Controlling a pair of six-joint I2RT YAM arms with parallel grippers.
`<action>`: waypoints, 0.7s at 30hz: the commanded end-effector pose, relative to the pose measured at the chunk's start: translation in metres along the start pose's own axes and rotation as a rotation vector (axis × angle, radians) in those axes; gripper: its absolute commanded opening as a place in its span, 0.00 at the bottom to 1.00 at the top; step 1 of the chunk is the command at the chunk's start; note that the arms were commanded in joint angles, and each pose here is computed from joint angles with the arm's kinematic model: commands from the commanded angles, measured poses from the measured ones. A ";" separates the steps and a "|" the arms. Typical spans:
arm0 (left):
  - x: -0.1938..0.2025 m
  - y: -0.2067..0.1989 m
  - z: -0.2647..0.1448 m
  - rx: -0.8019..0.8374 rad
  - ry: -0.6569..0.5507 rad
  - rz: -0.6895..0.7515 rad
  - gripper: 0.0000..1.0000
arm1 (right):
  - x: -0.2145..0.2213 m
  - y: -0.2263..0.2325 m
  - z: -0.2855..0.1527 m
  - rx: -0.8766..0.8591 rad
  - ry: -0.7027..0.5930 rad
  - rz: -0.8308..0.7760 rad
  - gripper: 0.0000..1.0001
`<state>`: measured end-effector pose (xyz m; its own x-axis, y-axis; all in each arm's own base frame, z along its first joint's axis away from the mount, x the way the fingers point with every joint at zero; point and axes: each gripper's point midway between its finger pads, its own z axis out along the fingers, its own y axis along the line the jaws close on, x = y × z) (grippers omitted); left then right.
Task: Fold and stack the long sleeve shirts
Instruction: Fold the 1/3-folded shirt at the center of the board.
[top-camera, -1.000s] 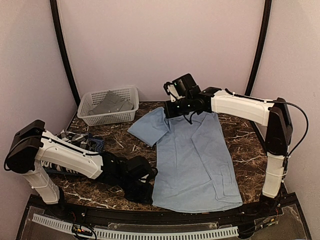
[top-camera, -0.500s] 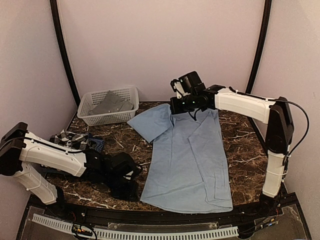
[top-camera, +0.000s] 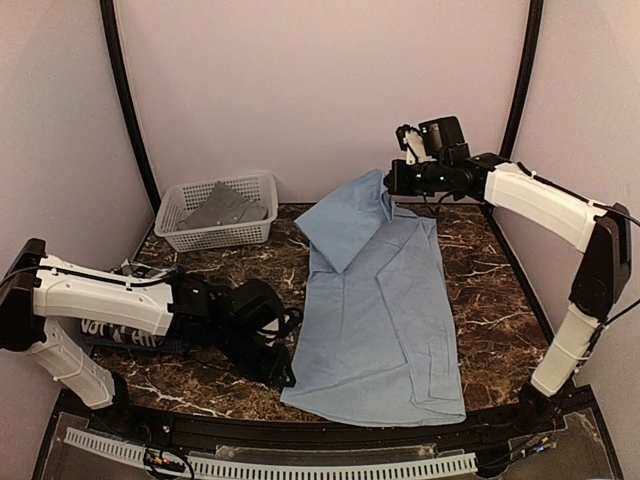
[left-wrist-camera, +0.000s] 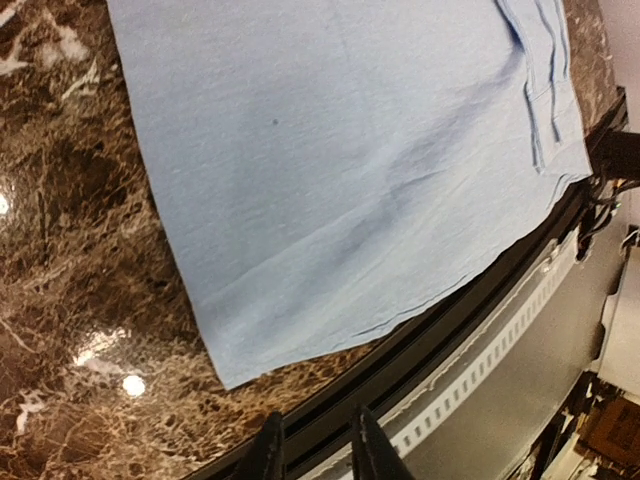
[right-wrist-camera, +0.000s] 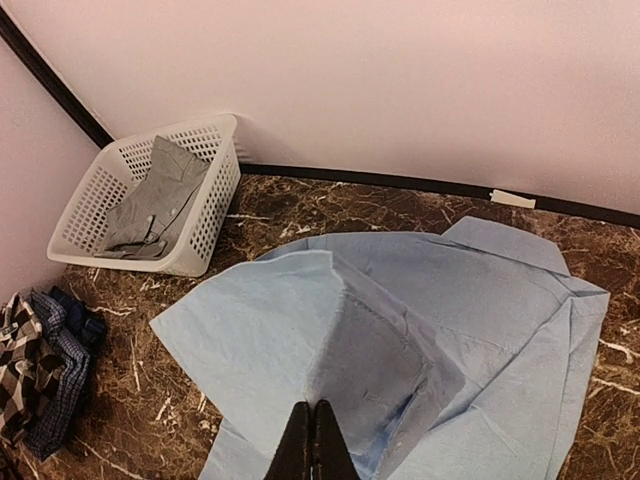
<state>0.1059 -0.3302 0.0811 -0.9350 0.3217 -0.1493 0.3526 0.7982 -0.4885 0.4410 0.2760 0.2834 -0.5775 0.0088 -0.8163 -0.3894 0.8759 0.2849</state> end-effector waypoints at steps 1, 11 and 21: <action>0.019 0.034 0.016 -0.110 0.060 -0.059 0.26 | 0.007 0.008 -0.003 -0.056 0.001 0.018 0.00; 0.028 0.045 0.039 -0.106 0.096 -0.088 0.29 | -0.006 0.009 -0.025 -0.048 -0.035 0.014 0.00; 0.029 0.038 0.046 -0.088 0.126 -0.078 0.23 | -0.027 0.015 -0.055 -0.058 -0.096 0.011 0.00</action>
<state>0.0947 -0.3111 0.0213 -0.9536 0.3002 -0.0238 0.2831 0.8666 -0.4109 0.4164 0.2671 0.3021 -0.5711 0.0286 -0.8204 -0.4113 0.8549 0.3162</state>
